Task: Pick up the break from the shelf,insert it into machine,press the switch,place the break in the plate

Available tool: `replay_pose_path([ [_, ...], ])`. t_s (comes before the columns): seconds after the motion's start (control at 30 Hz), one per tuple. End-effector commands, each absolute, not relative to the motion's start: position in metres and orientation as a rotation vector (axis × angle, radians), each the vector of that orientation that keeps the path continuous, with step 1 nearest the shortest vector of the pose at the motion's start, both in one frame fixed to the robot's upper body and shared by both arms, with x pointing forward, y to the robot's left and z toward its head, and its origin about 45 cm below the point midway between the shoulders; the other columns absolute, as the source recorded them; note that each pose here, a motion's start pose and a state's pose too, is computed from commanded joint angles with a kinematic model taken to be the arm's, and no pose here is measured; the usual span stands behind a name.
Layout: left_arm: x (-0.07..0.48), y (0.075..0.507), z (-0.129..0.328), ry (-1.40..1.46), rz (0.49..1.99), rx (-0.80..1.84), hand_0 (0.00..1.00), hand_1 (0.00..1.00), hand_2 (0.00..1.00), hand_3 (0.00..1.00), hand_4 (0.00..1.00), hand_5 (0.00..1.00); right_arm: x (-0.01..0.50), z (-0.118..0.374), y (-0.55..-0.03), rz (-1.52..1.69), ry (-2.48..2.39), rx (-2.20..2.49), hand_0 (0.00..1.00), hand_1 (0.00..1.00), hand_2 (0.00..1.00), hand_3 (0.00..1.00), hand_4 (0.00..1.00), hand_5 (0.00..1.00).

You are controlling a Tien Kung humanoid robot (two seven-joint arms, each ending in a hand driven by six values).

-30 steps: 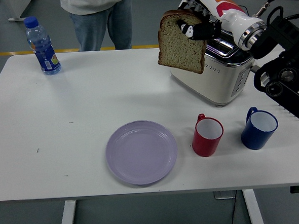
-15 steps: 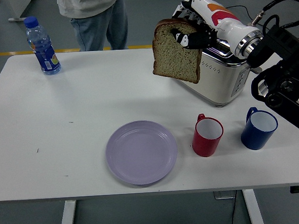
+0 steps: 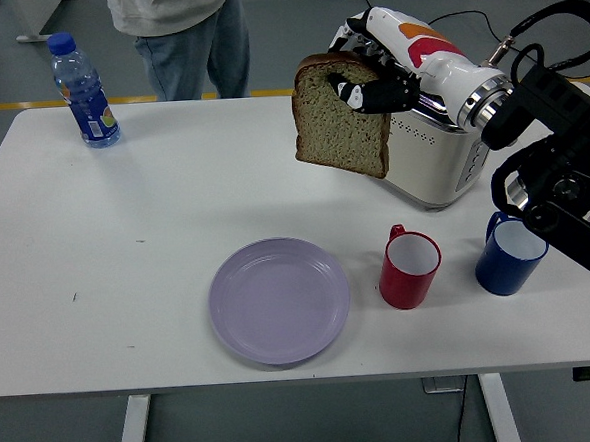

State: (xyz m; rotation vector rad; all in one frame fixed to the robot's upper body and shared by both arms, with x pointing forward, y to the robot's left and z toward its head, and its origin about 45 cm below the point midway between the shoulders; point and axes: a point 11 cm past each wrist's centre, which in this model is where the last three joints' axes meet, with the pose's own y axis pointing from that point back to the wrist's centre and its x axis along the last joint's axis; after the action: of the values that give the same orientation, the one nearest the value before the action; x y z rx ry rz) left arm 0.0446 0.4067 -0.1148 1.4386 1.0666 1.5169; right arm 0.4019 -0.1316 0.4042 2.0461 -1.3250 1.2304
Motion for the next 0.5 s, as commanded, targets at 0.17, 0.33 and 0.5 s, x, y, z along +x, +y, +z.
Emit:
replay_pose_path([
  [0.17, 0.046, 0.406, -0.115, 1.067, 1.52, 1.435, 0.692, 0.71, 0.695, 0.57, 0.297, 0.813, 0.396, 0.404, -0.128, 1.231, -1.31, 2.064, 0.161, 0.219, 0.356, 0.453, 0.507, 0.112],
  [0.33, 0.046, 0.406, -0.115, 1.067, 1.52, 1.433, 0.693, 0.71, 0.695, 0.57, 0.296, 0.814, 0.393, 0.402, -0.125, 1.23, -1.305, 2.073, 0.161, 0.216, 0.356, 0.452, 0.51, 0.113],
  [0.5, 0.046, 0.406, -0.115, 1.067, 1.52, 1.433, 0.693, 0.71, 0.695, 0.57, 0.296, 0.814, 0.388, 0.396, -0.122, 1.219, -1.291, 2.087, 0.161, 0.215, 0.356, 0.451, 0.508, 0.113],
])
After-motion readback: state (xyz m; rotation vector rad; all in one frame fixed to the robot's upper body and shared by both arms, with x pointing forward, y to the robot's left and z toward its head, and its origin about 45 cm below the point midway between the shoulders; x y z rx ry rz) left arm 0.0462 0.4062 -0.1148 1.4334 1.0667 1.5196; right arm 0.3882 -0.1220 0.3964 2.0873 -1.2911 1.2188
